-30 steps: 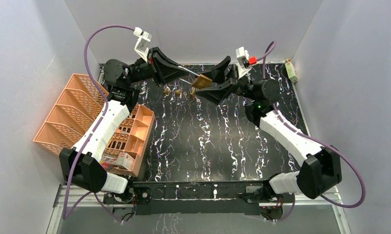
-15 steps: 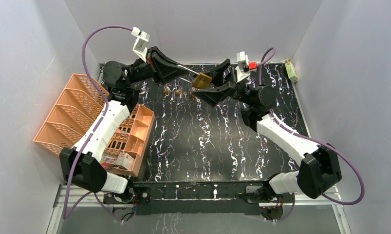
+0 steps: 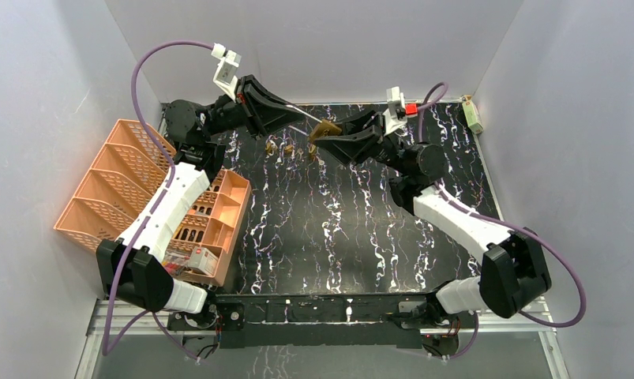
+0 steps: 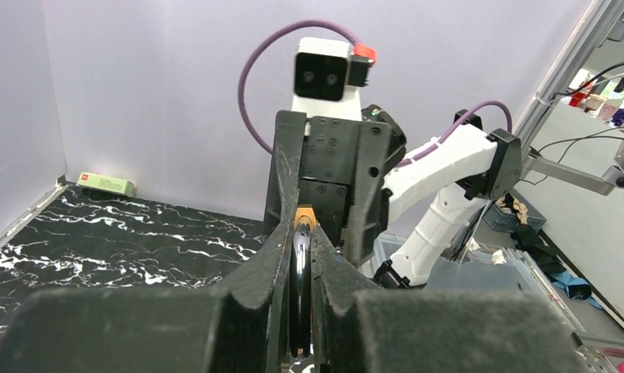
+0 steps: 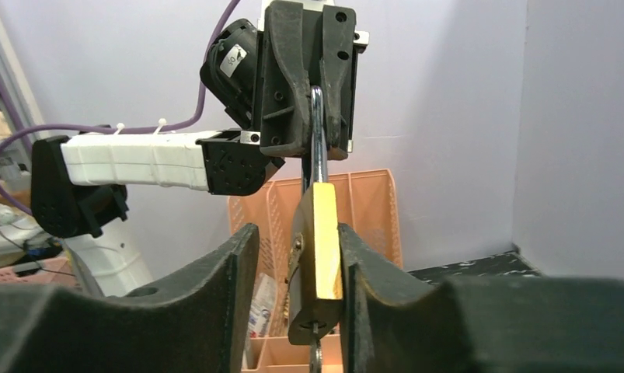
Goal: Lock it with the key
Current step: Lock the lock.
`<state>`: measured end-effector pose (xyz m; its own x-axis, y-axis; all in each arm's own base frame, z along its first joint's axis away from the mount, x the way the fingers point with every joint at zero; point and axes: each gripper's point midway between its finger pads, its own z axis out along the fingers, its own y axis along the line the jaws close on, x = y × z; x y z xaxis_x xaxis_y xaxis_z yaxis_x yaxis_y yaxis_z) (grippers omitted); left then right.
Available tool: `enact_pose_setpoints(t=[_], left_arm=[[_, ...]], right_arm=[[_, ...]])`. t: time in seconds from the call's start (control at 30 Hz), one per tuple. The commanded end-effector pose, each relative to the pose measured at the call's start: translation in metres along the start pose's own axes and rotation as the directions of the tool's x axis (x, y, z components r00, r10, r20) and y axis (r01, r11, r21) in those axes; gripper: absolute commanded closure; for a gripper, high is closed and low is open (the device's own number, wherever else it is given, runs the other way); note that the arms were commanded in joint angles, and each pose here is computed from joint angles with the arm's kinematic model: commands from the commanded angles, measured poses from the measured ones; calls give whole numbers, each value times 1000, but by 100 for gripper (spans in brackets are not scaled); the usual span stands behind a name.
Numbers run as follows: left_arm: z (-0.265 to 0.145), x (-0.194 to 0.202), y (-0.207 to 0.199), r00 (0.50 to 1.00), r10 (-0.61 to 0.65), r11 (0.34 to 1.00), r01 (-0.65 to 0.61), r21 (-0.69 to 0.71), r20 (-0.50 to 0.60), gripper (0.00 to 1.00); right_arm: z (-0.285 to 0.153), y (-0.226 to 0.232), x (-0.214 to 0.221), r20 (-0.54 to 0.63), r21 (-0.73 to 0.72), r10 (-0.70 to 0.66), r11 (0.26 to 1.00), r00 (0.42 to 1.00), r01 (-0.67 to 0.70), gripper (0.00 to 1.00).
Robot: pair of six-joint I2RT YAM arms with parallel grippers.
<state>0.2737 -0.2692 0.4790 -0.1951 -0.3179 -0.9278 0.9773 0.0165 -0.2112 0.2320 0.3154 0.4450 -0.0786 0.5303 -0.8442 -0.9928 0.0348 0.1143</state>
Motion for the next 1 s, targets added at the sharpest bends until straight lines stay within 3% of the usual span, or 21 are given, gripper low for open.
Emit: enact_pose_setpoints(t=[0.0, 0.23, 0.33, 0.47, 0.57, 0.7, 0.87, 0.97], left_arm=[[1, -43, -25, 983, 149, 989, -151, 6, 111, 100], [1, -45, -25, 980, 155, 988, -157, 3, 127, 100], [1, -45, -24, 979, 157, 987, -159, 2, 132, 100], [1, -46, -24, 978, 157, 987, -160, 5, 138, 100], [1, -45, -23, 978, 157, 987, -160, 6, 139, 100], [0, -40, -22, 980, 149, 988, -151, 8, 130, 100], [-7, -32, -21, 986, 135, 991, -136, 14, 96, 100], [-19, -30, -20, 986, 141, 990, -140, -13, 87, 100]], right_arm=[[11, 19, -24, 87, -104, -11, 994, 996, 20, 57], [17, 19, -22, 134, -125, 25, 992, 991, -8, 59], [18, 20, -25, 158, -135, 31, 991, 987, -10, 49], [21, 20, -29, 180, -140, 36, 990, 983, -10, 49], [24, 23, -33, 197, -157, 41, 988, 979, -10, 61], [29, 24, -38, 212, -184, 53, 983, 976, -14, 100], [32, 35, -46, 180, -205, 25, 979, 983, 13, 100], [33, 36, -43, 86, -180, -13, 983, 996, 29, 100]])
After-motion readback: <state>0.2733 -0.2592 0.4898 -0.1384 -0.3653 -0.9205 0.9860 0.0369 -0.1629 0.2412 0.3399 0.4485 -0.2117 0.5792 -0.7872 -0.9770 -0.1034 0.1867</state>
